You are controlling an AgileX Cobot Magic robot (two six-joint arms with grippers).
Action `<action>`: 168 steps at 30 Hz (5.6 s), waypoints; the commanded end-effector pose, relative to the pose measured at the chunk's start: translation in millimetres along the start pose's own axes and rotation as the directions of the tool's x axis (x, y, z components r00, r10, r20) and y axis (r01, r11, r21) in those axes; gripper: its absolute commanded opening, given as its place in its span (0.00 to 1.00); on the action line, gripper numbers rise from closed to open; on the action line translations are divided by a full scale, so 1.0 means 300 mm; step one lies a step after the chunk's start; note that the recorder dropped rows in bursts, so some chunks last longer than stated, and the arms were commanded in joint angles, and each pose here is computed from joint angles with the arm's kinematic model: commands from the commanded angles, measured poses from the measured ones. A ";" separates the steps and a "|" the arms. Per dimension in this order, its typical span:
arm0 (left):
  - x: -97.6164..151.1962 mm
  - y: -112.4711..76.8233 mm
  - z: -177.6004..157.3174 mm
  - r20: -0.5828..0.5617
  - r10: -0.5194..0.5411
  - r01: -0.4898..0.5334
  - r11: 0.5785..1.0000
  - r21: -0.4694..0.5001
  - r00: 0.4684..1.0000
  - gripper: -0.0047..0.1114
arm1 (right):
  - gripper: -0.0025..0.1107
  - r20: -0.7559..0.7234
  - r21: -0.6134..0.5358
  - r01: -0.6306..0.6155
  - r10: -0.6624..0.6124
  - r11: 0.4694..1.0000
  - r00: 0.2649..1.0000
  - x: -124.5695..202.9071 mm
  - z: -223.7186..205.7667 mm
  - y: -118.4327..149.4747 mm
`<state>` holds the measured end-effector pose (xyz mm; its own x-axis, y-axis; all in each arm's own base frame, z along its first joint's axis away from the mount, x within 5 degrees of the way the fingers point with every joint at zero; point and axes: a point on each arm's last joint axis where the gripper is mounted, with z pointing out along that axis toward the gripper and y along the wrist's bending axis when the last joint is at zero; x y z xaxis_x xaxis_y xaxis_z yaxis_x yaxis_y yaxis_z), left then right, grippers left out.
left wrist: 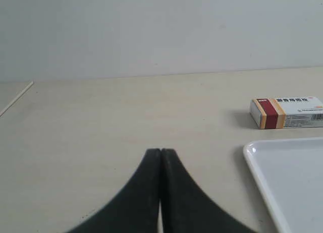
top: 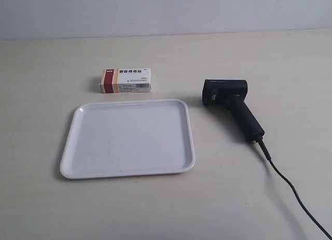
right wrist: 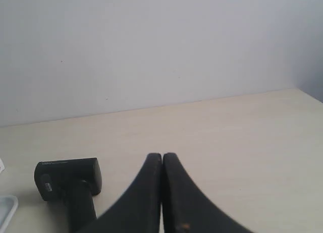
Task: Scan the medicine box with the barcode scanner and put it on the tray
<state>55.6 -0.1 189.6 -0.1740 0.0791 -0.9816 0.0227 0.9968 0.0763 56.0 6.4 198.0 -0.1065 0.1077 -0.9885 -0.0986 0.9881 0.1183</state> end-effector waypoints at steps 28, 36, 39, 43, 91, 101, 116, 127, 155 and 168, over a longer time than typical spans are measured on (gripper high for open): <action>-0.211 0.022 -0.016 0.474 -0.352 0.334 0.934 0.125 0.807 0.04 | 0.02 0.005 0.006 0.003 -0.003 1.000 1.000 0.003 -0.001 -0.002; -0.312 0.018 0.303 0.063 -0.255 0.254 0.967 0.019 0.965 0.04 | 0.02 0.005 0.006 0.003 -0.003 1.000 1.000 0.003 -0.001 -0.002; -0.307 0.006 0.502 -0.239 -0.179 0.185 0.983 0.001 0.954 0.04 | 0.02 0.005 0.006 0.003 -0.003 1.000 1.000 0.003 -0.001 -0.002; -0.282 -0.056 0.737 -0.597 0.003 0.039 0.998 0.058 0.802 0.04 | 0.02 0.005 0.006 0.003 -0.003 1.000 1.000 0.003 -0.001 -0.002; -0.055 -0.501 1.370 -0.030 0.557 -0.118 0.228 0.967 0.830 0.07 | 0.02 0.005 0.008 0.030 -0.030 1.000 1.000 0.003 -0.001 -0.002; -0.245 -0.476 1.117 0.054 0.519 -0.062 -0.002 0.998 0.853 0.15 | 0.02 0.006 0.006 0.018 -0.018 1.000 1.000 0.003 -0.001 -0.002; -0.147 -0.422 0.861 0.103 0.580 -0.216 0.128 0.968 0.808 0.14 | 0.02 0.146 -0.054 -0.299 0.304 0.953 0.942 -0.085 0.016 0.007; -0.130 -0.439 0.793 0.092 0.596 -0.209 0.130 0.969 0.798 0.14 | 0.08 -0.477 -0.056 -0.137 0.094 0.989 0.874 -0.153 0.425 0.139; -0.084 -0.440 0.807 0.058 0.622 -0.191 0.149 0.970 0.781 0.14 | 0.74 -0.715 -0.403 0.180 -0.432 0.897 0.550 0.230 0.950 0.365; -0.068 -0.431 0.820 0.063 0.654 -0.213 0.153 0.965 0.754 0.14 | 0.02 -0.644 -0.514 0.276 -0.578 0.812 0.502 0.053 0.874 0.362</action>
<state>298.1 -132.6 156.8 -0.0627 0.7079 -0.7035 0.9899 0.1340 0.0467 308.2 147.3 144.1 -0.6784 -0.5533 -0.4833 -0.5907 0.8020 -0.0889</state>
